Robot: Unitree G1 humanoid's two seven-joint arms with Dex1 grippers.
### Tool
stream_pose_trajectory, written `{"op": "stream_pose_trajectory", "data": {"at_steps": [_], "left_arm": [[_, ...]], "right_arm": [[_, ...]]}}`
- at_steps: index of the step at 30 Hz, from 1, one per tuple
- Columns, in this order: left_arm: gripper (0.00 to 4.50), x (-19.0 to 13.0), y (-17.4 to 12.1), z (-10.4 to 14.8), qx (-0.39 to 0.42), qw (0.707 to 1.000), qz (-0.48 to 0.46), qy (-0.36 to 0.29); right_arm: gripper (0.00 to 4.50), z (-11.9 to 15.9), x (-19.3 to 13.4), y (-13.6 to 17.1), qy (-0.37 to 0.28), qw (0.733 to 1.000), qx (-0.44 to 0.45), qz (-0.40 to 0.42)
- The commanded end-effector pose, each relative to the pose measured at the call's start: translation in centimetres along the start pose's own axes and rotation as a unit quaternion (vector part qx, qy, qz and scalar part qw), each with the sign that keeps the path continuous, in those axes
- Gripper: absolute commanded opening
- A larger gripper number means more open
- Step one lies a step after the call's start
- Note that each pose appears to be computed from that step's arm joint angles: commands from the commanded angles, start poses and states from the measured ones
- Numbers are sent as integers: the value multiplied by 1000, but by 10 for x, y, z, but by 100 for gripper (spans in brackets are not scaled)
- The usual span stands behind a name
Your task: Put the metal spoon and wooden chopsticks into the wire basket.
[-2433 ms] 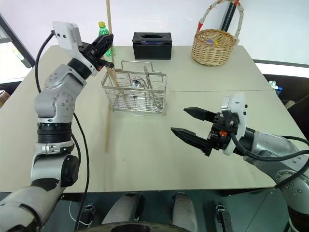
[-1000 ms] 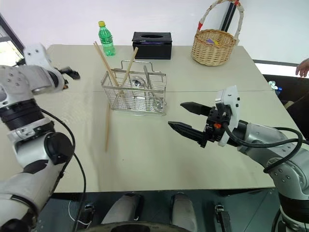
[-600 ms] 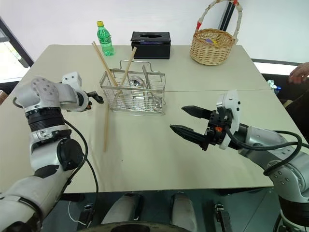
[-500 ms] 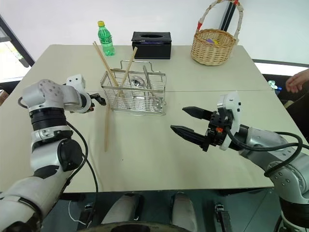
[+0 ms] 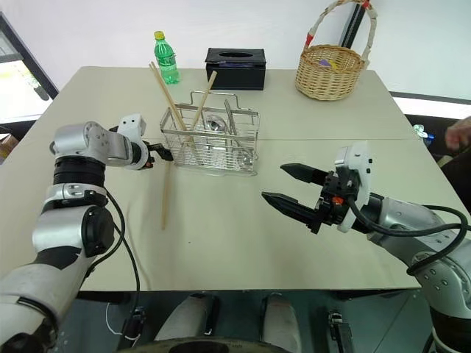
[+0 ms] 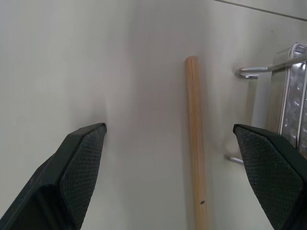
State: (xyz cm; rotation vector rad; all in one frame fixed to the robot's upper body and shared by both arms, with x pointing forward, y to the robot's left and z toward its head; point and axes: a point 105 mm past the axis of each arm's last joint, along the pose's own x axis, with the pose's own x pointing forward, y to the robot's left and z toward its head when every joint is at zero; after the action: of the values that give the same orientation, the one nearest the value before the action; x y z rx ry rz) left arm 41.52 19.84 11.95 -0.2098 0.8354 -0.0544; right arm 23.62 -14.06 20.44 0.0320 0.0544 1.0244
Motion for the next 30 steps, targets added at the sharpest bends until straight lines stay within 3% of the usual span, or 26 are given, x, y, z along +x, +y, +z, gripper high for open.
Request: {"op": "stream_pose_trajectory", "data": {"at_steps": [1,11,14,20,21,30], "left_arm": [[447,-2,3,8,4,1000,4,-9],[447,13,17,-6,-4,1000,23,15],[360,12,20,-3,-4,999,29,13],[39,9,25,1,-4,999,40,12],[2,9,25,1,-4,999,41,12],[2,-14,39,19,1,998,63,2]], "right_arm": [[414,11,-1,3,-15,1000,-22,1],[414,13,2,2,-19,1000,-24,0],[414,14,3,2,-22,999,-24,0],[414,15,5,2,-26,999,-23,-1],[414,16,6,2,-27,999,-23,-1],[414,18,9,-1,-29,999,-23,-3]]}}
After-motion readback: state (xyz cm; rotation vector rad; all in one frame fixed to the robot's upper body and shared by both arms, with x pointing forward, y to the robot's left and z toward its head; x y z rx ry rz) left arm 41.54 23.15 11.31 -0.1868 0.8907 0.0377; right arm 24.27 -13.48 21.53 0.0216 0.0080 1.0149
